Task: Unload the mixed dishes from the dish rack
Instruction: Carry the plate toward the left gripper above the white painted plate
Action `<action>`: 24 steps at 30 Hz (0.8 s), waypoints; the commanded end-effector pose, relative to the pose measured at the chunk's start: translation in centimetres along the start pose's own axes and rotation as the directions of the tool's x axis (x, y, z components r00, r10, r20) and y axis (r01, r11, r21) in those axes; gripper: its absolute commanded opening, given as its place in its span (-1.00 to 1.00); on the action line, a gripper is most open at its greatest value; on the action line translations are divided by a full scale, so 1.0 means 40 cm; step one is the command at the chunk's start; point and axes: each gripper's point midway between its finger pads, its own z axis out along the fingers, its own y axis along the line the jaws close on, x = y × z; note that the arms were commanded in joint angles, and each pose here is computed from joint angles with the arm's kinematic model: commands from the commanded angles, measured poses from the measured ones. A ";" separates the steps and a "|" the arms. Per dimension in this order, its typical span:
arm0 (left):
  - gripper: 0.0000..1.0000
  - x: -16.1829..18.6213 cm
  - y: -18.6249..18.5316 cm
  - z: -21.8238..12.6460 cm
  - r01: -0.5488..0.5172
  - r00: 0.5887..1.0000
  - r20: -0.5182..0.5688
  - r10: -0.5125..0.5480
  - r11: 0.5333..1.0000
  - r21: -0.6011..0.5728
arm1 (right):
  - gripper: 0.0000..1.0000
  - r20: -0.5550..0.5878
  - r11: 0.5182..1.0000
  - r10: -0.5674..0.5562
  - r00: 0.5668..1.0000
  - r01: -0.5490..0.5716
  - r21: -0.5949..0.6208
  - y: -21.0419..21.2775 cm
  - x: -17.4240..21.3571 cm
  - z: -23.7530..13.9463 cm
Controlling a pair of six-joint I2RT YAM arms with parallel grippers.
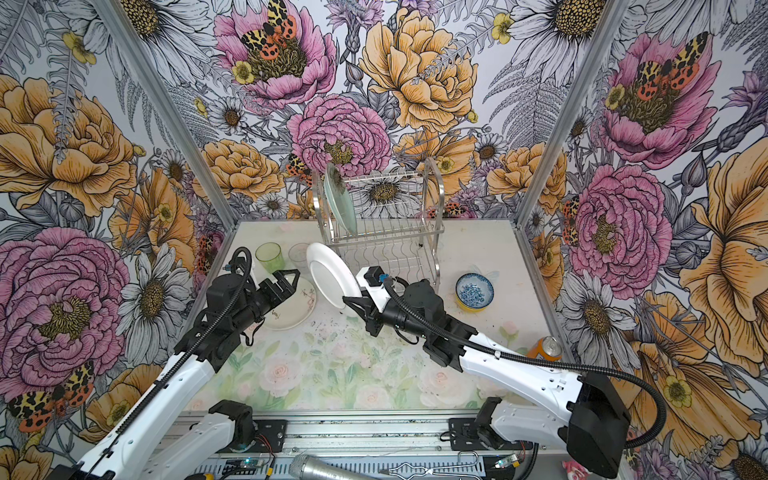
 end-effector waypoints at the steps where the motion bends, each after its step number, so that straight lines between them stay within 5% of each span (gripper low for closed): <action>1: 0.98 -0.014 0.009 -0.009 0.010 0.999 0.033 -0.009 1.000 -0.017 | -1.00 0.209 0.997 -0.057 0.976 0.067 -0.041 0.037 -0.161 -0.001; 24: 0.97 -0.073 0.105 -0.100 0.211 0.972 0.129 -0.195 0.969 -0.126 | -1.00 0.116 0.991 -0.092 0.989 0.102 -0.087 0.066 -0.073 0.180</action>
